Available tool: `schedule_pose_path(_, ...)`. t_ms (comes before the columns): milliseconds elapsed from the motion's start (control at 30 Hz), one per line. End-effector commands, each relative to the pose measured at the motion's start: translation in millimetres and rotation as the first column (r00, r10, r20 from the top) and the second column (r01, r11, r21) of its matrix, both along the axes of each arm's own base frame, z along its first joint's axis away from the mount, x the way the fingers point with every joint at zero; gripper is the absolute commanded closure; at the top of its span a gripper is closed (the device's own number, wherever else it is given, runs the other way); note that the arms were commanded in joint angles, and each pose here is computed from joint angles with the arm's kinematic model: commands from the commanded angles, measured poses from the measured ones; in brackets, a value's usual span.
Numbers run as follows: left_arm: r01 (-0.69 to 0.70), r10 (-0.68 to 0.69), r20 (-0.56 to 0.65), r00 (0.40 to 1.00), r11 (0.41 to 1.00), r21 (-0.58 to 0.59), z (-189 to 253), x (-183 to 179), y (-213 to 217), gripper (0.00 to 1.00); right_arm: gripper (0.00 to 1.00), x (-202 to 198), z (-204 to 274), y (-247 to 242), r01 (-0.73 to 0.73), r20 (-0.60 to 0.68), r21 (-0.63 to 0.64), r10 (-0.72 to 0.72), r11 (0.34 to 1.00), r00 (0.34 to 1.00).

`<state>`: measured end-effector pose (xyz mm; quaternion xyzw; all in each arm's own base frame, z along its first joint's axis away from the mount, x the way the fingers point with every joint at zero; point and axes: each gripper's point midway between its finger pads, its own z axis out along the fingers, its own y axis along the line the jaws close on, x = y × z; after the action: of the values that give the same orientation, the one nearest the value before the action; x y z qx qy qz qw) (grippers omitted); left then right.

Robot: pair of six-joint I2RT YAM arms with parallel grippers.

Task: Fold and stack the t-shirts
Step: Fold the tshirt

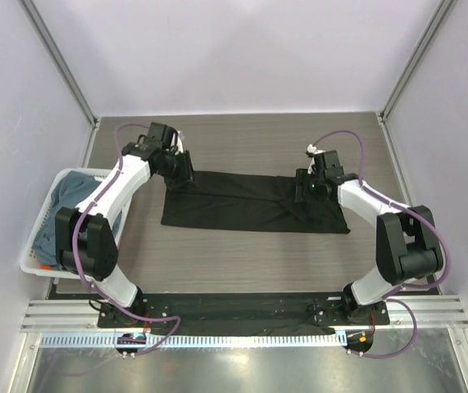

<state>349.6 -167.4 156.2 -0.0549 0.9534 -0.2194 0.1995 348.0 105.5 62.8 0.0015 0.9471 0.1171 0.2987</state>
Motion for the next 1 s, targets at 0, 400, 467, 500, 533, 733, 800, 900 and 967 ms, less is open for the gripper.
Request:
schedule_pose_path(0, 0.053, -0.052, 0.013, 0.999, 0.996, -0.071, 5, -16, -12, 0.64, 0.43, 23, 11, 10, -0.104, 0.074, -0.019, 0.105, 0.994, 0.992)
schedule_pose_path(400, 0.070, -0.069, 0.017, 0.997, 0.996, -0.063, -4, -30, -7, 0.64, 0.43, 22, 1, 36, -0.188, 0.074, -0.008, 0.188, 0.982, 0.979)
schedule_pose_path(467, 0.069, -0.068, 0.017, 0.998, 0.996, -0.061, -5, -31, -7, 0.64, 0.43, 17, -1, 41, -0.198, 0.067, -0.012, 0.198, 0.980, 0.978)
schedule_pose_path(500, 0.066, -0.065, 0.016, 0.998, 0.996, -0.058, -6, -30, -6, 0.64, 0.43, 14, -2, 42, -0.196, 0.063, -0.012, 0.197, 0.980, 0.978)
schedule_pose_path(533, 0.067, -0.066, 0.021, 0.998, 0.996, -0.059, -5, -30, -7, 0.64, 0.43, 11, -2, 45, -0.199, 0.061, -0.008, 0.199, 0.980, 0.978)
schedule_pose_path(733, 0.059, -0.057, 0.028, 0.998, 0.996, -0.060, -3, -29, -6, 0.64, 0.45, -14, 14, 72, -0.169, 0.071, 0.048, 0.166, 0.984, 0.984)
schedule_pose_path(800, 0.046, -0.045, 0.026, 0.999, 0.997, -0.059, -3, -28, -5, 0.63, 0.46, -32, 16, 89, -0.124, 0.045, 0.083, 0.121, 0.989, 0.992)
schedule_pose_path(900, 0.026, -0.024, 0.021, 0.999, 0.997, -0.072, -2, -26, -7, 0.63, 0.46, -51, 18, 87, -0.007, 0.055, 0.030, 0.005, 1.000, 0.998)
schedule_pose_path(967, 0.024, -0.023, 0.017, 1.000, 0.996, -0.087, -6, -26, -12, 0.63, 0.48, -67, 25, 99, -0.019, 0.084, 0.034, 0.016, 0.999, 0.996)
